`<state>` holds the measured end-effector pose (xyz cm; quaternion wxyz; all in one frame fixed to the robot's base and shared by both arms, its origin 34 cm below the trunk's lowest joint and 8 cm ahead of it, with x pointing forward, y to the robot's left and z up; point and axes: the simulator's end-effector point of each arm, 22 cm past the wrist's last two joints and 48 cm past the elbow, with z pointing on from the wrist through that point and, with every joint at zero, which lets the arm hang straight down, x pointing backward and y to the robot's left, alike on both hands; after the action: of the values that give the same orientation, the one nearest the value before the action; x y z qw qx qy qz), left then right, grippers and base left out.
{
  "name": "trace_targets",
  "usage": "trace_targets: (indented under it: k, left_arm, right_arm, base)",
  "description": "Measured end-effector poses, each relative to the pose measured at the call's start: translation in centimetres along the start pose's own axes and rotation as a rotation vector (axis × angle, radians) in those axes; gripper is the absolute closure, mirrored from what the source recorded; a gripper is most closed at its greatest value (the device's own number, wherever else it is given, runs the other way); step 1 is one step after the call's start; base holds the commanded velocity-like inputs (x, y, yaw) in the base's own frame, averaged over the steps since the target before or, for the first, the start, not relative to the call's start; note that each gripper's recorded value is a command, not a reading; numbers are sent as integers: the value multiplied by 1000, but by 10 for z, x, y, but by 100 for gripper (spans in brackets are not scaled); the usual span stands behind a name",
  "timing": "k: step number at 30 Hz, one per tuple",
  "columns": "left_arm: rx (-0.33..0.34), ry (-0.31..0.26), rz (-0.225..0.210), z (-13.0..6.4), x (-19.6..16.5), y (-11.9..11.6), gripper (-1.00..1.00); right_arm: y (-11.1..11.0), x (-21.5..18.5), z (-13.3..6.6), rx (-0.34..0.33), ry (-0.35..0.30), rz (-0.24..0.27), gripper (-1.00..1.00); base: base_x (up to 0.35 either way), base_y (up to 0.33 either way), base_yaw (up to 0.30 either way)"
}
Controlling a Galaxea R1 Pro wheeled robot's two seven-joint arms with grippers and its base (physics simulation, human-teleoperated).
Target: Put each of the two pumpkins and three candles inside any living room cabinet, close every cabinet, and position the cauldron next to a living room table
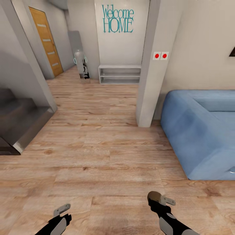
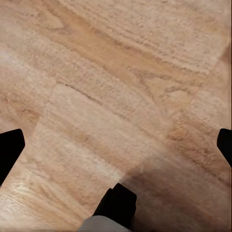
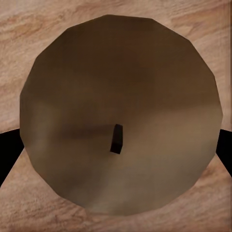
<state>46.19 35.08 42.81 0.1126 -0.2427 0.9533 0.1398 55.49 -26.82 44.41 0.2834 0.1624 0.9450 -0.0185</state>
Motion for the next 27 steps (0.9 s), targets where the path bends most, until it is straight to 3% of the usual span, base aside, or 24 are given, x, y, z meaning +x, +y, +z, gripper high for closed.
trace_targets:
  k: [27]
  left_arm:
    - [5, 6, 7, -45, 2, -2, -100]
  right_arm:
    - [-3, -27, -38, 15, 3, 0, 100]
  base:
    - [0, 0, 0]
